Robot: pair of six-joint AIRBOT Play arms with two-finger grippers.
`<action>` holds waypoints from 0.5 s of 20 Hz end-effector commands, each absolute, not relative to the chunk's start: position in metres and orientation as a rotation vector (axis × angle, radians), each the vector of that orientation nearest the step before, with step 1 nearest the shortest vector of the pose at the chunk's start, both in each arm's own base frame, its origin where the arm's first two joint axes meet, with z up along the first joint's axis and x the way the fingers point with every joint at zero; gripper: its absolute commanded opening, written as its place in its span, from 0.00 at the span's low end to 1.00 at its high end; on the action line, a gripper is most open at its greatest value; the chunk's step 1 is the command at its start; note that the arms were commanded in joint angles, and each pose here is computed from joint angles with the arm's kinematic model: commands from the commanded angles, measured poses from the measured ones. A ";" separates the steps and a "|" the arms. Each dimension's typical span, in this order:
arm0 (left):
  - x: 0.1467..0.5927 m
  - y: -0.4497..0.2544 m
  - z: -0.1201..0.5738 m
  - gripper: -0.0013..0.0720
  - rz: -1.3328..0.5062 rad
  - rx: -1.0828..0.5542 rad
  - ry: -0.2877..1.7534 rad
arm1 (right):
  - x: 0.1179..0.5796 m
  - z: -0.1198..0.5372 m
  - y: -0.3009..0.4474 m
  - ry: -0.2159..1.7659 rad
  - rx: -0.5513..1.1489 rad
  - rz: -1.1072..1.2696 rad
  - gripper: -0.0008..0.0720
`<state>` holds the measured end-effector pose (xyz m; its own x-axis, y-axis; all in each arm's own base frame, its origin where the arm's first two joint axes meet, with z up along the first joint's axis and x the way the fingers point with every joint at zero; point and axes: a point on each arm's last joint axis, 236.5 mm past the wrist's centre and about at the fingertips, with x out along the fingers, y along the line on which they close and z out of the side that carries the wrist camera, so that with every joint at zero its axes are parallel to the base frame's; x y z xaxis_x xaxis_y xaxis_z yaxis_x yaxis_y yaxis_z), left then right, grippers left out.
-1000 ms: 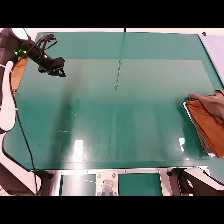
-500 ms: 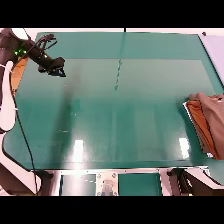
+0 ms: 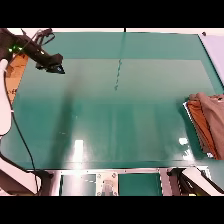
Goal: Fold the shirts.
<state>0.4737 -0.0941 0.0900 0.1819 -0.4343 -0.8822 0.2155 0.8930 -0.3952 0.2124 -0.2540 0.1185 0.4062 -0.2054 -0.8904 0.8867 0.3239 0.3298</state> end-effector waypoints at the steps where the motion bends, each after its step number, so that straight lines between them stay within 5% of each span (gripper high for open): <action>1: 0.456 -0.094 0.114 0.05 -0.469 -0.185 1.277 | 0.303 0.128 -0.178 0.918 0.799 -0.540 0.04; 5: 0.404 -0.096 0.111 0.05 -0.462 -0.204 1.326 | 0.341 0.073 -0.047 1.176 0.531 -0.232 0.04; 10: 0.327 -0.096 0.063 0.05 -0.415 -0.253 1.355 | 0.336 0.005 0.071 1.394 0.315 0.025 0.04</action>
<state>0.3630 -0.0965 0.0893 0.1462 -0.4358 -0.8881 0.1725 0.8952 -0.4109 0.3417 0.0104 0.0370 0.2768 0.1752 -0.9448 0.3256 0.9080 0.2637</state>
